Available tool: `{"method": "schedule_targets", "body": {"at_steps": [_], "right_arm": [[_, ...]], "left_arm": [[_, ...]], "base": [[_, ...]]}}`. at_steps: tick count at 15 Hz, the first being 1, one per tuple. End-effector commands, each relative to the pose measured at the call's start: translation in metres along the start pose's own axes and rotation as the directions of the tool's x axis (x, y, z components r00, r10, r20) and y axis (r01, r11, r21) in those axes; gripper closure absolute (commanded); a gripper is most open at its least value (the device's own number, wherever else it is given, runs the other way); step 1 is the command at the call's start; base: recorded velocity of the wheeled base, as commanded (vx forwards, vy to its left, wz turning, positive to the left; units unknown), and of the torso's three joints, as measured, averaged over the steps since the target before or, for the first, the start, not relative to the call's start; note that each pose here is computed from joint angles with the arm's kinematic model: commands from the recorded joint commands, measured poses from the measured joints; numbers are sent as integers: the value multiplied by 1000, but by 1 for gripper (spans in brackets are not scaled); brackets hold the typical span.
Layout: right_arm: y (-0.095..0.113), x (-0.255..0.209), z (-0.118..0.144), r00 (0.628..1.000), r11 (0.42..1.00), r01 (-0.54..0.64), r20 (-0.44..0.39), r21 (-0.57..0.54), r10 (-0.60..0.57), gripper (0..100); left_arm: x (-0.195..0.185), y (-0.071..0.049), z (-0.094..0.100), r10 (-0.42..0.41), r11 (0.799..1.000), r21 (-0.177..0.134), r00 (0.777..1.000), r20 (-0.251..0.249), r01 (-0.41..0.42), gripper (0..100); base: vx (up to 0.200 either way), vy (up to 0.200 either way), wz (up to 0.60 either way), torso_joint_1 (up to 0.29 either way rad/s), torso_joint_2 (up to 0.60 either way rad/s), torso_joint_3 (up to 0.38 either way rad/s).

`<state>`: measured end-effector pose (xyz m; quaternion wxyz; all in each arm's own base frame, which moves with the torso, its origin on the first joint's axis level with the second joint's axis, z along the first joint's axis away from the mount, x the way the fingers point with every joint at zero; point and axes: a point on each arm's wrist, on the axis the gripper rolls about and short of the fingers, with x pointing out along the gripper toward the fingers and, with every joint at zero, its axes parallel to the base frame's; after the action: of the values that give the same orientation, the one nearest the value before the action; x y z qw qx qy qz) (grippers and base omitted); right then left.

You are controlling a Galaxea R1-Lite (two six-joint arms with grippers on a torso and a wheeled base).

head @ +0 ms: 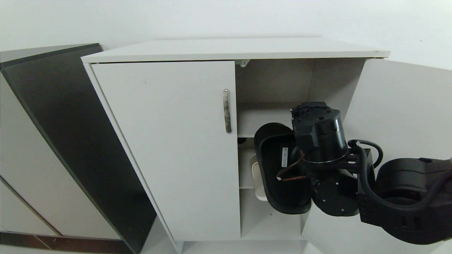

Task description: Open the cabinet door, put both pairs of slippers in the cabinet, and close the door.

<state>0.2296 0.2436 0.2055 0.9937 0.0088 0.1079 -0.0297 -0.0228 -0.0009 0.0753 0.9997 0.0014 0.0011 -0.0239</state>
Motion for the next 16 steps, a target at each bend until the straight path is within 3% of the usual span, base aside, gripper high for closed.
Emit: {"method": "schedule_targets", "body": {"at_steps": [1, 6, 16], "right_arm": [[-1, 1, 1, 1000, 1000, 5, 1, 2, -5, 100], [-1, 1, 1, 1000, 1000, 5, 1, 2, -5, 100], [7, 25, -6, 999, 999, -36, -38, -11, 35, 100]], "left_arm": [[0, 0, 0, 0, 1000, 0, 1000, -1, 0, 100], [0, 0, 0, 0, 1000, 0, 1000, -1, 0, 100], [0, 0, 0, 0, 1000, 0, 1000, -1, 0, 100]], "base": [[200, 0, 0, -2, 2, 2], [200, 0, 0, 3, 0, 0], [0, 0, 0, 0, 0, 0]]}}
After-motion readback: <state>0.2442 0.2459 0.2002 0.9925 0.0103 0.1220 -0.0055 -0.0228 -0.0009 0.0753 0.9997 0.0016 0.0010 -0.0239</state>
